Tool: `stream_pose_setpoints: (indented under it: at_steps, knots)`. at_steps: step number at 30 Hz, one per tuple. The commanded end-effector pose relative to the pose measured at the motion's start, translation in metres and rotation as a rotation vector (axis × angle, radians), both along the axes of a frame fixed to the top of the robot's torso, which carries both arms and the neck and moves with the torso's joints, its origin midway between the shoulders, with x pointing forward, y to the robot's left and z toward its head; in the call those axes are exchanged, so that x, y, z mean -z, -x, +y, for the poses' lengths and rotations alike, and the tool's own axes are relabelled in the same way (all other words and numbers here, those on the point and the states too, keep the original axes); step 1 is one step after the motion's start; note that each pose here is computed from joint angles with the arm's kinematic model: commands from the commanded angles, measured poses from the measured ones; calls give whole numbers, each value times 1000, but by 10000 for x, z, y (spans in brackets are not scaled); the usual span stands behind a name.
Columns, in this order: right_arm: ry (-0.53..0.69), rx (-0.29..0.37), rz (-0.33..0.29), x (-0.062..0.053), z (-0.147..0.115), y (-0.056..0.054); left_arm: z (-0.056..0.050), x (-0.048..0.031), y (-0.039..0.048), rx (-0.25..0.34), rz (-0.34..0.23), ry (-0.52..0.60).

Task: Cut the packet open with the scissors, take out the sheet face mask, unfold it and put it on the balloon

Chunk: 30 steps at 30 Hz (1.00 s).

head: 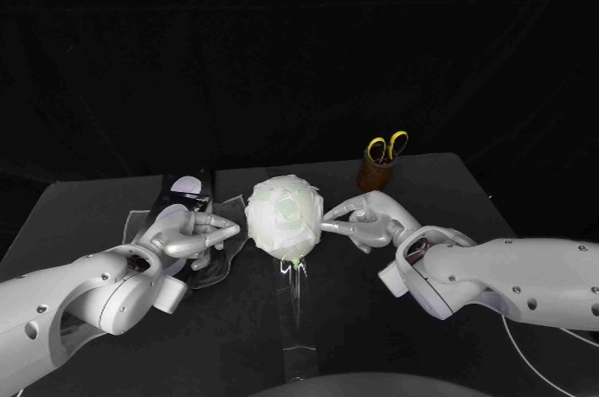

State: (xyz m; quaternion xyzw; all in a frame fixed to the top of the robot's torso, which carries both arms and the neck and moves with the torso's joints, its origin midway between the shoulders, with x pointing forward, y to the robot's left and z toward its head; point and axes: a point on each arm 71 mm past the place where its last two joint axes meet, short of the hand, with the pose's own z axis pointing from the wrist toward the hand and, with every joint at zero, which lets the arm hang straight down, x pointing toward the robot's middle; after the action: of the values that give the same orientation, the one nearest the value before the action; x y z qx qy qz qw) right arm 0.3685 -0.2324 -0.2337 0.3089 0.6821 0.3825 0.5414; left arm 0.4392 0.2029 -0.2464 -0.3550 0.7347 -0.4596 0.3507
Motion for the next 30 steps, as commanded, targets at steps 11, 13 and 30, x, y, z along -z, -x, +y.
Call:
stream_pose_setpoints:
  at_steps: [11, 13, 30]
  knots:
    - [20, 37, -39, 0, 46, -73, -37, -4, -3, 6, -12, -12]
    - [25, 43, -37, 4, 49, -80, -38, -3, -3, 6, -11, -13]
    - [44, 93, -47, 17, 132, -145, -82, 10, -8, 10, -4, -32]
